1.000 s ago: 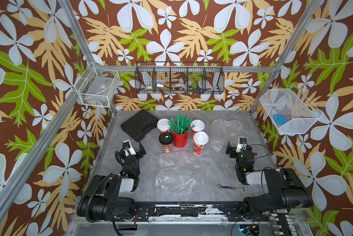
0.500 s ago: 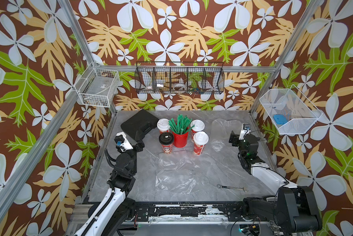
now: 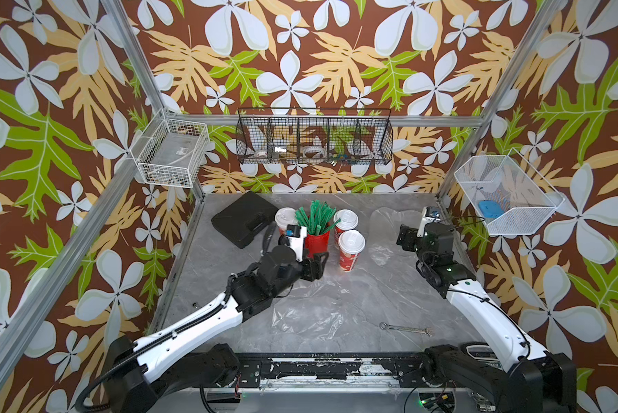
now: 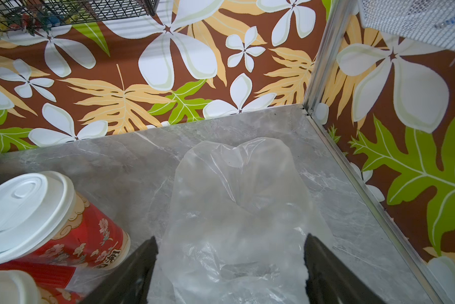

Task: Pack milk tea into plastic carrier bags
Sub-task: Adjust the plastic carrier bag at the center of the board, then pick up the milk tea cup at the center of the board, then place the milk tea cup in the plastic carrier bag.

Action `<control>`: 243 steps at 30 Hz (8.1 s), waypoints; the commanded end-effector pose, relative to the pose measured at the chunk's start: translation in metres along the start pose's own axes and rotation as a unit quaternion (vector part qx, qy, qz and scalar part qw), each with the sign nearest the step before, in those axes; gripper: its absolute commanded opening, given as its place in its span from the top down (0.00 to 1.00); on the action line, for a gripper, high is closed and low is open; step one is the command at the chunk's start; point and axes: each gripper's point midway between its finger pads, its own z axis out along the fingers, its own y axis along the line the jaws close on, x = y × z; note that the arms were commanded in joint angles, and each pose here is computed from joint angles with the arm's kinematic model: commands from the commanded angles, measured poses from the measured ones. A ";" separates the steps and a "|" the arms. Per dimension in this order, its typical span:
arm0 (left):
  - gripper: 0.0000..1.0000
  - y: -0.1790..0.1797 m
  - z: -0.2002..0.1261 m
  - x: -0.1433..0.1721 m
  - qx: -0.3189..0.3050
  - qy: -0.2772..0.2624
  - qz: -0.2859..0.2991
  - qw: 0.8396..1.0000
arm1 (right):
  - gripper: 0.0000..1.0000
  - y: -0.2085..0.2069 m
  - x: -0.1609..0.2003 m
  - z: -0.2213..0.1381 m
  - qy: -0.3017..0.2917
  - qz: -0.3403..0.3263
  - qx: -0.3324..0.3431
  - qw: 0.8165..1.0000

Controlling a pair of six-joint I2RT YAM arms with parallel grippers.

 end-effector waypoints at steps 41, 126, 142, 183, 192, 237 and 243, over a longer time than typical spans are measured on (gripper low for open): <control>0.34 0.001 0.104 0.182 -0.177 0.290 -0.117 0.933 | 0.09 -0.043 0.018 -0.047 -0.010 0.004 0.074 0.997; 1.00 -0.005 -0.033 0.037 0.086 -0.002 -0.189 0.978 | 0.00 0.197 0.051 -0.038 0.240 -0.189 -0.233 0.923; 1.00 0.006 -0.042 0.037 0.080 -0.025 -0.200 0.976 | 0.00 0.191 0.055 -0.014 0.247 -0.207 -0.168 0.932; 1.00 0.011 -0.044 0.041 0.083 -0.034 -0.220 0.971 | 0.34 0.188 0.080 -0.010 0.279 -0.202 -0.163 0.925; 1.00 0.015 -0.043 0.039 0.076 -0.046 -0.222 0.971 | 0.34 0.193 0.063 -0.023 0.260 -0.182 -0.192 0.929; 1.00 0.005 0.022 0.013 0.065 -0.088 -0.255 0.961 | 0.36 0.149 -0.001 -0.171 0.179 -0.030 -0.328 0.927; 1.00 -0.006 0.028 -0.002 0.104 -0.120 -0.268 0.950 | 0.37 0.140 -0.008 -0.186 0.179 -0.020 -0.328 0.927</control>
